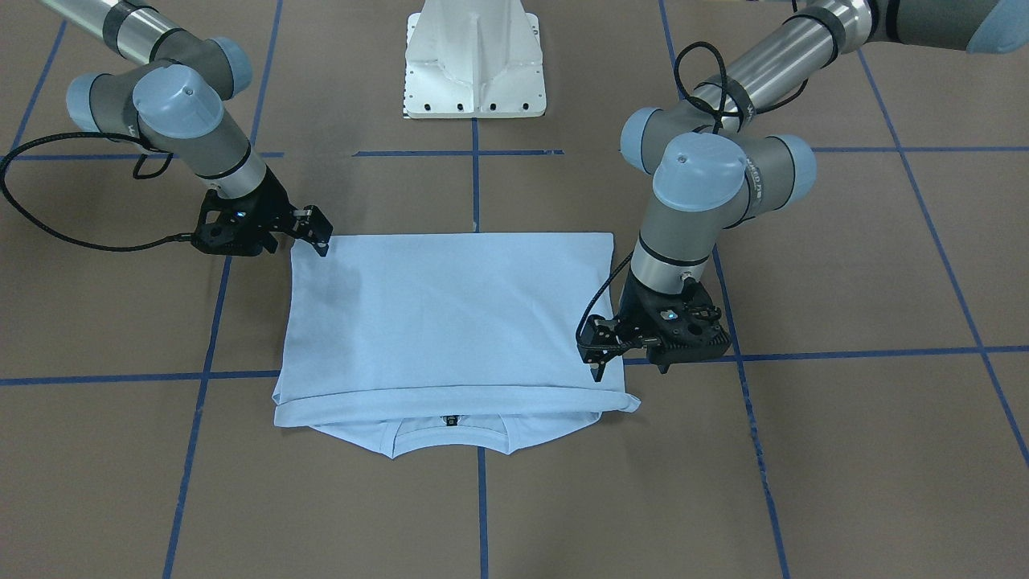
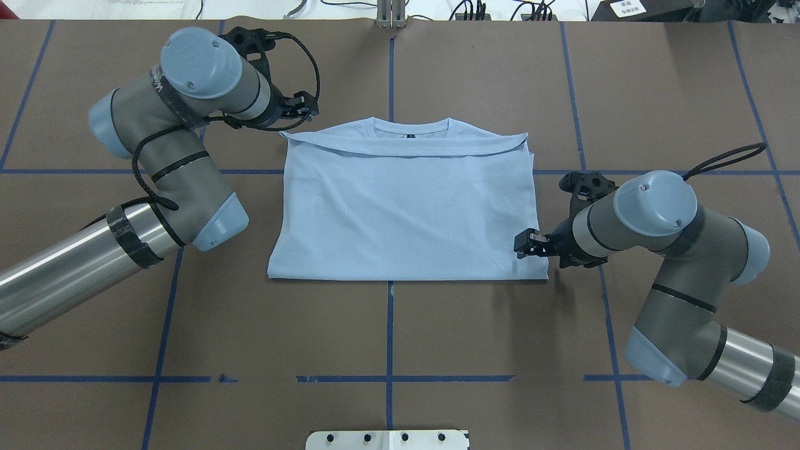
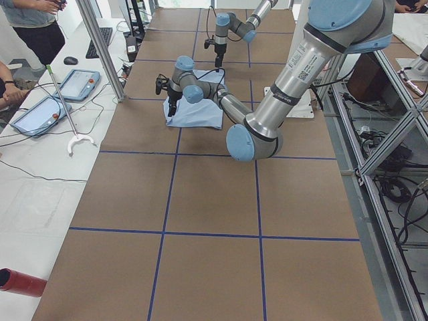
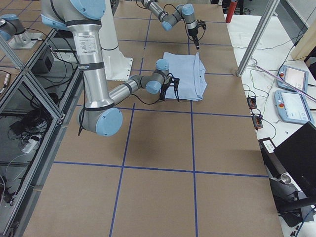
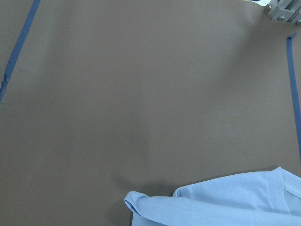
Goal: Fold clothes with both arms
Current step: 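Grasp the shirt edge with the right gripper and drag it, rotating the shirt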
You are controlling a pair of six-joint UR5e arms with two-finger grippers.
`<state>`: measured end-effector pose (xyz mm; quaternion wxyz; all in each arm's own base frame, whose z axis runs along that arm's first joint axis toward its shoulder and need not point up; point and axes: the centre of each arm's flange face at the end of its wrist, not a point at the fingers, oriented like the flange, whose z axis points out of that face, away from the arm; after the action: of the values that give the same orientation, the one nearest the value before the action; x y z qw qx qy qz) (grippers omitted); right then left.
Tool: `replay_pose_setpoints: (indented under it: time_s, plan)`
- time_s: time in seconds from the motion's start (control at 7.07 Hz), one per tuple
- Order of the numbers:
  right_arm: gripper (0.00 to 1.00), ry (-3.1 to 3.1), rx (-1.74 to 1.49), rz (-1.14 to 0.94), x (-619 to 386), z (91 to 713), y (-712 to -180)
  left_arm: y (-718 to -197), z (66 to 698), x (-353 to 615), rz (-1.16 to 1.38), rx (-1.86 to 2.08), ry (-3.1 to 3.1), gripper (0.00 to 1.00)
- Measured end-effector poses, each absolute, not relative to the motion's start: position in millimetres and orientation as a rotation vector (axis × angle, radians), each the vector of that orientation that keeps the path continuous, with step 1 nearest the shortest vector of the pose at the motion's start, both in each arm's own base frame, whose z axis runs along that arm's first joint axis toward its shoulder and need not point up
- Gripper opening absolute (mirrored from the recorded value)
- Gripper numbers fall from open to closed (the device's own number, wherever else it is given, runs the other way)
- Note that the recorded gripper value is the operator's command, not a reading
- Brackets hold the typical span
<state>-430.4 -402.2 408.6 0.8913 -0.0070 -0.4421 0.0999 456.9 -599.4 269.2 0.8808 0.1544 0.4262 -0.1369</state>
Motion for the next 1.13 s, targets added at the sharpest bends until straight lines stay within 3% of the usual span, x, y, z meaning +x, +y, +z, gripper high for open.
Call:
replay_pose_setpoints:
  time_s: [0.14, 0.71, 1.13]
  plan:
    - [0.00, -0.913, -0.019, 0.201, -434.7, 410.8, -399.6, -599.1, 268.3, 456.6, -0.285, 0.323, 0.889, 1.00]
    - [0.00, -0.923, -0.034, 0.175, -434.9, 408.2, -389.0, -598.7, 268.9, 456.2, -0.284, 0.323, 0.889, 1.00]
    - [0.00, -0.935, -0.089, 0.047, -426.9, 407.2, -300.6, -596.1, 273.1, 453.2, -0.287, 0.324, 0.887, 1.00]
